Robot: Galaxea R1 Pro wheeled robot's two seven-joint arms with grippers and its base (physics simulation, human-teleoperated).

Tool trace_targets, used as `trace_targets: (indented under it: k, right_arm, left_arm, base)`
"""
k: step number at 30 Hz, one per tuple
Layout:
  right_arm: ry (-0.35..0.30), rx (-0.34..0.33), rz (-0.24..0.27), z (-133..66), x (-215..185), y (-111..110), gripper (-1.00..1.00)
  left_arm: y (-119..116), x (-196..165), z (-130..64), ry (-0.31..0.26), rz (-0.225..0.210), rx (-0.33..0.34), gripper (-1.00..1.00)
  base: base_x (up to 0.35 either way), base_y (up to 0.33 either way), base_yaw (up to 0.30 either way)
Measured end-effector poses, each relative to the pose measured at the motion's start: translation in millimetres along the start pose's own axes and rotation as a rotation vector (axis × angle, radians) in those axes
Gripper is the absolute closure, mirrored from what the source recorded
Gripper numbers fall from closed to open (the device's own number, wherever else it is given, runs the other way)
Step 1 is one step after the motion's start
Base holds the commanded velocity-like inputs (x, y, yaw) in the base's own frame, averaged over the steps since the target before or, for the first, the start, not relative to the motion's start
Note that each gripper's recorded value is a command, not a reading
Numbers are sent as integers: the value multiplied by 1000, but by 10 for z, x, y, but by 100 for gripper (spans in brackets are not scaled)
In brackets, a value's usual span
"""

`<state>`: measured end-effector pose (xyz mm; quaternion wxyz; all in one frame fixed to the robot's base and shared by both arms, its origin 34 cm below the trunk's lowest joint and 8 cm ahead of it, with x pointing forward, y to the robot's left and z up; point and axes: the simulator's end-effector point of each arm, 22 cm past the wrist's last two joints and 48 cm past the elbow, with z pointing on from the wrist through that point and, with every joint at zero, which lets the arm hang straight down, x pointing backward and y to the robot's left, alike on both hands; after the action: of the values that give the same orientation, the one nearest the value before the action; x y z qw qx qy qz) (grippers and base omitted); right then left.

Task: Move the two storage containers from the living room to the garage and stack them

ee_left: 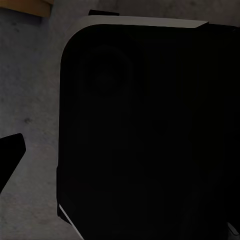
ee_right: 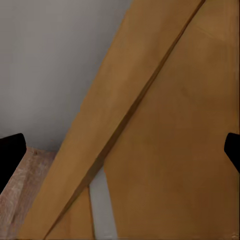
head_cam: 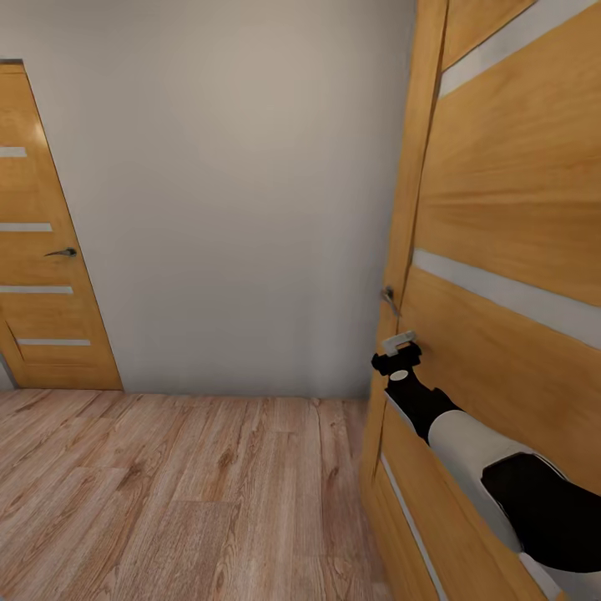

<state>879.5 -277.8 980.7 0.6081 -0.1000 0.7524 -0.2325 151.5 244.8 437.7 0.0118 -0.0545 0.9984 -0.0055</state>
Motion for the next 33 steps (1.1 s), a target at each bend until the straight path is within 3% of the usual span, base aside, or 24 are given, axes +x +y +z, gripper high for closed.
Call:
trace_targets:
  k: [15, 33]
  right_arm:
    - [31, 78, -24, 108, 282, -618, -100]
    - [32, 86, -28, 118, 309, -693, -100]
  left_arm:
    - [0, 0, 0, 0, -1, 0, -100]
    - [0, 0, 0, 0, -1, 0, -100]
  base:
    - [0, 0, 0]
    - [0, 0, 0]
